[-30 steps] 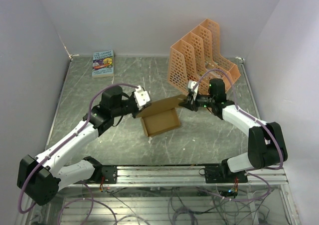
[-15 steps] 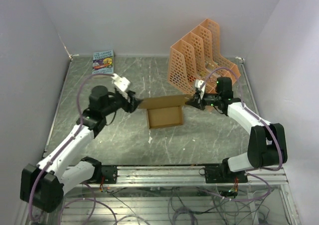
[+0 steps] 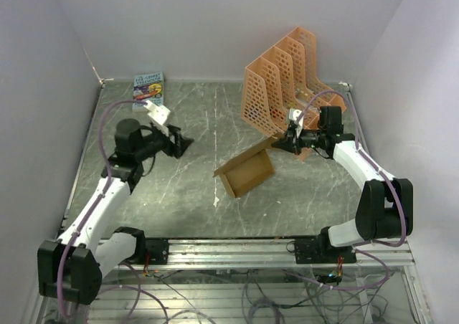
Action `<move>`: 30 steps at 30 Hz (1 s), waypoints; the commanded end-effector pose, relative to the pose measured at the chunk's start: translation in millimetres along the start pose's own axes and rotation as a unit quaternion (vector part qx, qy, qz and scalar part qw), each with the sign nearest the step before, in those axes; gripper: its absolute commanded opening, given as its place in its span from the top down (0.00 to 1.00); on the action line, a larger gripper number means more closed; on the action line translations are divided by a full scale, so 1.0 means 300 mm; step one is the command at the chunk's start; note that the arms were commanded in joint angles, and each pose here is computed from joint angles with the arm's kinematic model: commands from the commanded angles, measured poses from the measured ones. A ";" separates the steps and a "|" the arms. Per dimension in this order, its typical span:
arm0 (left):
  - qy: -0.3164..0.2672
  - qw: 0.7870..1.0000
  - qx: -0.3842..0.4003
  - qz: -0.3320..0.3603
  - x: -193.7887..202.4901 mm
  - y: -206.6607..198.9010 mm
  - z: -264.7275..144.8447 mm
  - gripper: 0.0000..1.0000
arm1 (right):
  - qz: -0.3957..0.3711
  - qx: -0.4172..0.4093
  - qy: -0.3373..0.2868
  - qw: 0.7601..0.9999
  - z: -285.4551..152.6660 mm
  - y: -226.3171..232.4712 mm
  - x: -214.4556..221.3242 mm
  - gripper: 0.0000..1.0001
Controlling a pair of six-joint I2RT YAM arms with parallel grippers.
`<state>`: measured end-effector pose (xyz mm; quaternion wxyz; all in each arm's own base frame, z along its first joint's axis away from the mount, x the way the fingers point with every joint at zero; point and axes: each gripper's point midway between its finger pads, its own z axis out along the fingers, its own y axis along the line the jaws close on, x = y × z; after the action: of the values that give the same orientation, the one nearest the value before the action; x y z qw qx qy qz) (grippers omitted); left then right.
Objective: Fold the paper box
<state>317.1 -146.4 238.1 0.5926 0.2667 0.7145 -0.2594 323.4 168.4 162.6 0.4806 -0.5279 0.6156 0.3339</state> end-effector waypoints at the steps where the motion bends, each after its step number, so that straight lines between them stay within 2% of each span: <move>1: -0.016 1.000 -0.020 -0.004 -0.002 -0.134 0.027 0.24 | 0.045 0.014 -0.013 0.999 0.002 -0.032 -0.034 1.00; 3: -0.053 0.996 -0.060 -0.044 -0.017 -0.133 0.007 0.24 | 0.057 0.019 -0.009 0.998 0.003 -0.039 -0.028 1.00; 7: -0.131 0.983 -0.060 -0.115 -0.017 -0.163 -0.053 0.25 | 0.078 0.029 0.003 0.996 0.004 -0.052 -0.009 1.00; 13: -0.172 0.969 -0.041 -0.170 0.009 -0.215 -0.124 0.25 | 0.113 0.048 0.033 0.992 0.009 -0.056 0.020 1.00; 15: -0.169 0.968 -0.042 -0.179 0.026 -0.226 -0.120 0.23 | 0.121 0.047 0.040 0.991 0.017 -0.047 0.028 1.00; 19: -0.123 0.978 -0.092 -0.139 0.094 -0.197 -0.074 0.19 | 0.128 0.052 0.048 0.989 0.034 -0.049 0.035 1.00; 23: -0.106 0.983 -0.124 -0.085 0.108 -0.162 -0.020 0.18 | 0.130 0.051 0.054 0.989 0.046 -0.047 0.045 1.00; 27: -0.122 0.984 -0.126 -0.016 0.109 -0.125 0.026 0.15 | 0.126 0.052 0.056 0.989 0.047 -0.045 0.050 1.00; 30: -0.156 0.984 -0.082 -0.013 0.076 -0.102 0.040 0.10 | 0.121 0.047 0.054 0.990 0.048 -0.038 0.047 1.00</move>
<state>281.9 -181.5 164.6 0.6328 0.1441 0.7245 -0.2323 335.5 172.5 139.2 0.4196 -0.4375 0.7222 0.3330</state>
